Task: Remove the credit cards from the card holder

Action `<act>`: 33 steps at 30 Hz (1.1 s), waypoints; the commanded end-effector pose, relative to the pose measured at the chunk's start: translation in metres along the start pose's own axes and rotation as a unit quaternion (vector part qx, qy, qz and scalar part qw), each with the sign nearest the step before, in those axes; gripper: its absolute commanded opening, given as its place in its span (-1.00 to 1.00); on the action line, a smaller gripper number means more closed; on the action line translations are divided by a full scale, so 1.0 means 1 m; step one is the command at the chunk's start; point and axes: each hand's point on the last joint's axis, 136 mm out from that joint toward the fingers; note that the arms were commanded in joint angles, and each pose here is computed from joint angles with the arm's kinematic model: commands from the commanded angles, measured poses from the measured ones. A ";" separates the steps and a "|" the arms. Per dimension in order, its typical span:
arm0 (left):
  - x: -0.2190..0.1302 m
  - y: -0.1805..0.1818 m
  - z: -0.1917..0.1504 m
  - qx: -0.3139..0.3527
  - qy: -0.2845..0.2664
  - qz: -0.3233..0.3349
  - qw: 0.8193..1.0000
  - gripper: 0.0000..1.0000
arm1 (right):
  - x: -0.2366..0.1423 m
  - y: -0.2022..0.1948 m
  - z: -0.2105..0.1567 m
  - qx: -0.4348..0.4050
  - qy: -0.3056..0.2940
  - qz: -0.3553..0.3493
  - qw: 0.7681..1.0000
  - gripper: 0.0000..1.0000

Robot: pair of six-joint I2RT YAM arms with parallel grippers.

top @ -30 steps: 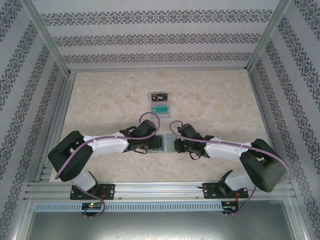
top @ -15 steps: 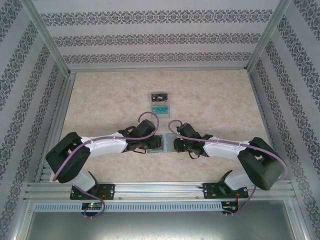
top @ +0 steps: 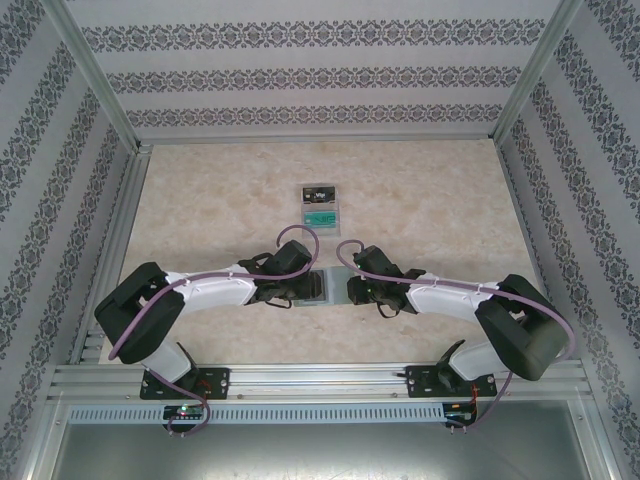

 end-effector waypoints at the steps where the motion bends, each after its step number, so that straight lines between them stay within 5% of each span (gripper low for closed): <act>1: 0.008 0.003 -0.012 0.000 0.024 0.011 1.000 -0.04 | 0.000 0.008 0.002 0.004 0.001 0.007 1.000 -0.57; 20: 0.007 -0.040 -0.007 -0.012 0.022 -0.104 0.994 -0.04 | 0.001 0.008 0.002 0.003 0.002 0.007 1.000 -0.57; 33: -0.012 -0.013 0.000 -0.002 -0.003 -0.025 1.000 -0.02 | 0.001 0.008 0.003 0.004 0.002 0.006 1.000 -0.57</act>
Point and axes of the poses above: each hand's point on the last joint's axis, 136 mm out from that joint toward the fingers, its own x axis out along the fingers, its own y axis along the line the jaws close on, z = x × y, and after that the axes turned 6 degrees about x, right-handed
